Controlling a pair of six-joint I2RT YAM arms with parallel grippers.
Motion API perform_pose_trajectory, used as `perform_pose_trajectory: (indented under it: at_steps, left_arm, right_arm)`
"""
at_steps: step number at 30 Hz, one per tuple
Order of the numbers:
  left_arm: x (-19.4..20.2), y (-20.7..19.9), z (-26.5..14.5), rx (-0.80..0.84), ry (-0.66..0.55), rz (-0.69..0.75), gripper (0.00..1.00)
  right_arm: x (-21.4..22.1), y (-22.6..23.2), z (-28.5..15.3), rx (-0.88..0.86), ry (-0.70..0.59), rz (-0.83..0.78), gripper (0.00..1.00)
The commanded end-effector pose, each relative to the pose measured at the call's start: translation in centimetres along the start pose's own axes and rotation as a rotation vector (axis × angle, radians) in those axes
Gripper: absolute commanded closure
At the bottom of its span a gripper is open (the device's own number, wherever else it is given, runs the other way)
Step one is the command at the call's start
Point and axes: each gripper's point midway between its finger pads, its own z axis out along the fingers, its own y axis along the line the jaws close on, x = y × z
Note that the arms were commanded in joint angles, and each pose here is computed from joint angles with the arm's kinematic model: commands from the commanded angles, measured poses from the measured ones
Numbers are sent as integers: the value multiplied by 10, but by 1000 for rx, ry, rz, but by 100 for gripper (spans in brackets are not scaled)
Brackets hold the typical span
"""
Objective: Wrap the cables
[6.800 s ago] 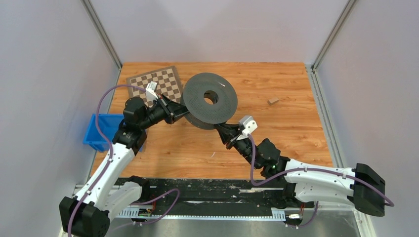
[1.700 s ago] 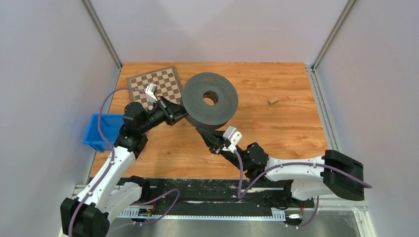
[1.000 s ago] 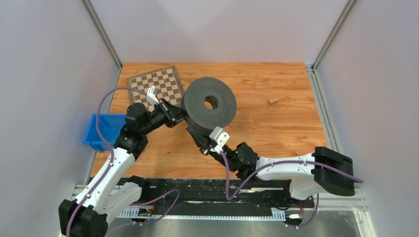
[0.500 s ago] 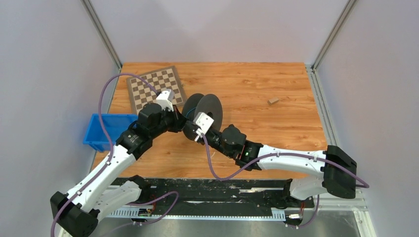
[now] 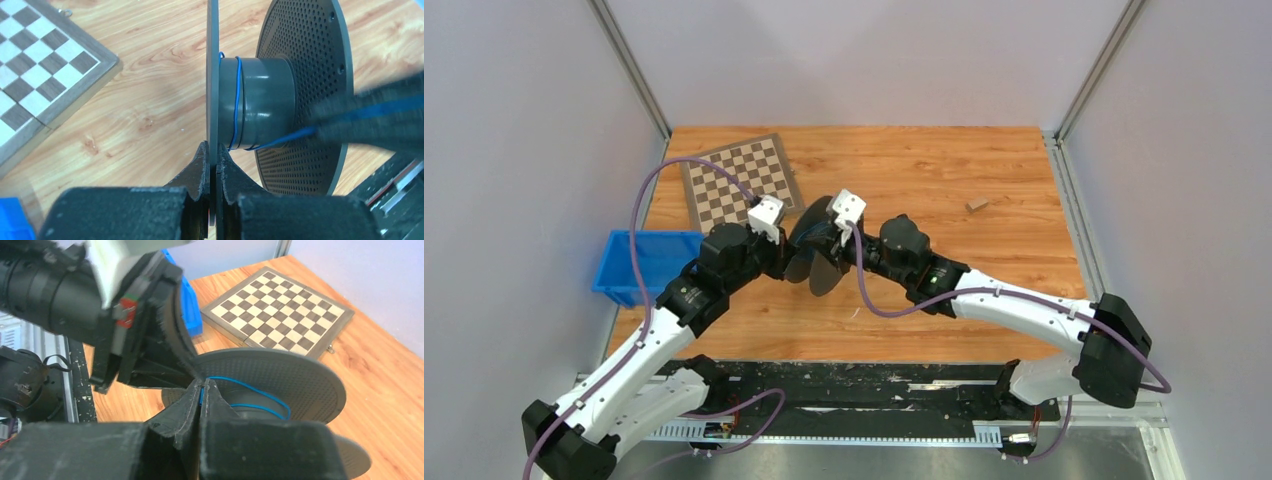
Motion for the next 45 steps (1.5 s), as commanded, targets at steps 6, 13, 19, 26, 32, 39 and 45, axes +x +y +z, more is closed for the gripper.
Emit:
perform_pose_trajectory:
  at_steps: [6, 13, 19, 26, 32, 39, 45]
  left_arm:
    - [-41, -20, -6, 124, -149, 306, 100]
    - [-56, -18, 10, 87, -221, 373, 100]
    - [-60, -12, 14, 48, -260, 373, 100]
    - [-59, -11, 16, 42, -337, 379, 100]
    - [-51, -1, 23, -3, -328, 388, 100]
    - [-45, 8, 32, -50, -290, 357, 100]
    - [-41, 9, 47, -65, -230, 343, 100]
  right_arm:
    - [-11, -33, -16, 39, 52, 245, 100]
    - [36, -58, -19, 211, 177, 517, 100]
    - [68, -81, -36, 270, 232, 699, 100]
    - [105, -87, -39, 213, 331, 924, 100]
    - [139, -80, -48, 199, 429, 1090, 100]
    - [160, -72, -45, 109, 484, 1196, 100]
    - [170, -77, -45, 114, 483, 1247, 100]
